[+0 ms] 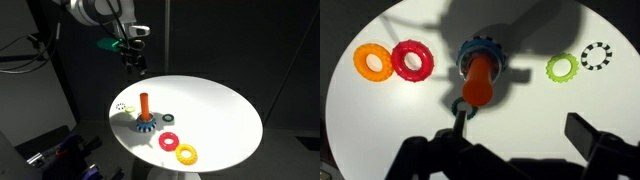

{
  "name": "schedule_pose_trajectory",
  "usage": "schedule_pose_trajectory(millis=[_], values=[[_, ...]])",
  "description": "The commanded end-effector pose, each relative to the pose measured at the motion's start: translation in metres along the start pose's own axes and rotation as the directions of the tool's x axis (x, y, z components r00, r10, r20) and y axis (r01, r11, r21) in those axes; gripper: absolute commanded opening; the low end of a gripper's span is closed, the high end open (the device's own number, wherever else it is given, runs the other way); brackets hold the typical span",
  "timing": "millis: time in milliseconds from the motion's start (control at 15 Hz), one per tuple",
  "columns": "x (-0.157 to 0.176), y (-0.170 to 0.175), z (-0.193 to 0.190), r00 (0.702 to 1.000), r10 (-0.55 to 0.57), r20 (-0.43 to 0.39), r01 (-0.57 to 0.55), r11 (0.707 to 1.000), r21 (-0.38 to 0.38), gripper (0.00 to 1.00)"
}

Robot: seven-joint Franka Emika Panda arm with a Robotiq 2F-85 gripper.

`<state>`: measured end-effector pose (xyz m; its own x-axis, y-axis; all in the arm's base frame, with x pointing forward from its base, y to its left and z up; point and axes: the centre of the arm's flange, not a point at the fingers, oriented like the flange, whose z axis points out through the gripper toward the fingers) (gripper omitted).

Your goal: Place the dark green ring on the stack

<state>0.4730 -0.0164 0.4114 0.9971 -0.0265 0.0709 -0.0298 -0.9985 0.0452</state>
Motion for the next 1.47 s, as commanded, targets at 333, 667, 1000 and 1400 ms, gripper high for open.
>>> schedule_pose_trajectory(millis=[333, 667, 1000, 1400], values=[[0.059, 0.023, 0.029, 0.987, 0.141, 0.078, -0.137, 0.989, -0.049, 1.0], [0.078, 0.038, 0.054, 0.976, 0.196, 0.096, -0.19, 0.979, -0.074, 1.0], [0.086, 0.05, 0.085, 0.961, 0.252, 0.118, -0.239, 0.965, -0.108, 1.0], [0.079, 0.051, 0.105, 0.955, 0.257, 0.151, -0.244, 0.965, -0.097, 1.0]])
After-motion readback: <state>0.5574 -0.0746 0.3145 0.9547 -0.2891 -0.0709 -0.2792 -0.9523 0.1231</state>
